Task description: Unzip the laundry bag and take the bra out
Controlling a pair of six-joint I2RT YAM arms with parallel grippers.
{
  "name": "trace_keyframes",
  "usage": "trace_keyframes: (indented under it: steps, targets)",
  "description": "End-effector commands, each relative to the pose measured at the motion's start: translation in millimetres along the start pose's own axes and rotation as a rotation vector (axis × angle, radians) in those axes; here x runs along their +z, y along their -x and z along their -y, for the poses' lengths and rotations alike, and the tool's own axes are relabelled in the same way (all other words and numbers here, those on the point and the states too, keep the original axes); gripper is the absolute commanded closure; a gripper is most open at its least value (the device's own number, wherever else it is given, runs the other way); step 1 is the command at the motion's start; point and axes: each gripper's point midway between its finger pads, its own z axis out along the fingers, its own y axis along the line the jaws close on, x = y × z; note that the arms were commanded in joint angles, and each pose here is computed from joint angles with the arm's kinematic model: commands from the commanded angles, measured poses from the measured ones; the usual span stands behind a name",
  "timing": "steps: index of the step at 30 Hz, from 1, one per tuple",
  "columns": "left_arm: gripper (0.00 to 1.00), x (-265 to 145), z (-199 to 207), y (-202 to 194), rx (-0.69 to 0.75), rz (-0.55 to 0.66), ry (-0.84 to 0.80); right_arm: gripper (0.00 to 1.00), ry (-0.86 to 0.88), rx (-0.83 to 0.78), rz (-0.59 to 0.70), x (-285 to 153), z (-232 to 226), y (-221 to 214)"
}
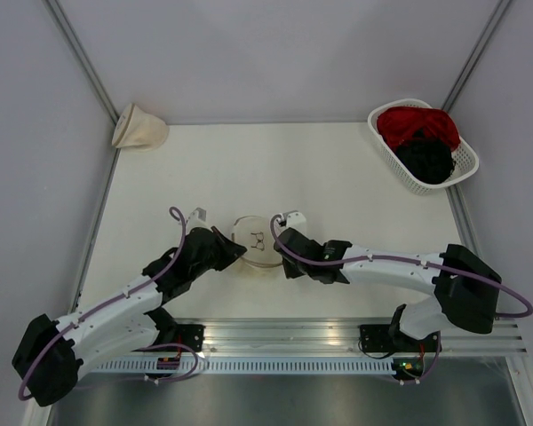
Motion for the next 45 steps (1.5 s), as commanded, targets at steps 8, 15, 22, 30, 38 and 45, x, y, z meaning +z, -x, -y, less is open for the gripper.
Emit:
trace_keyframes:
  steps: [8,15,22,30,38,45]
  targets:
    - [0.98,9,29,-2,0.251,-0.140,-0.165,1.00,-0.244,-0.017,0.072,28,77,38]
    - [0.98,49,70,14,0.398,-0.211,-0.307,1.00,-0.269,-0.017,0.101,26,90,57]
    - [0.25,88,76,33,0.388,-0.231,-0.200,1.00,-0.223,-0.008,0.126,11,84,64]
    - [0.17,29,38,54,0.222,-0.058,-0.002,0.99,-0.049,-0.008,0.104,4,55,61]
    - [0.17,-9,20,-11,-0.033,-0.213,-0.128,1.00,0.531,-0.058,-0.013,-8,-46,40]
    - [0.16,9,26,-19,-0.065,-0.230,-0.132,1.00,0.668,-0.103,-0.032,-10,-86,37]
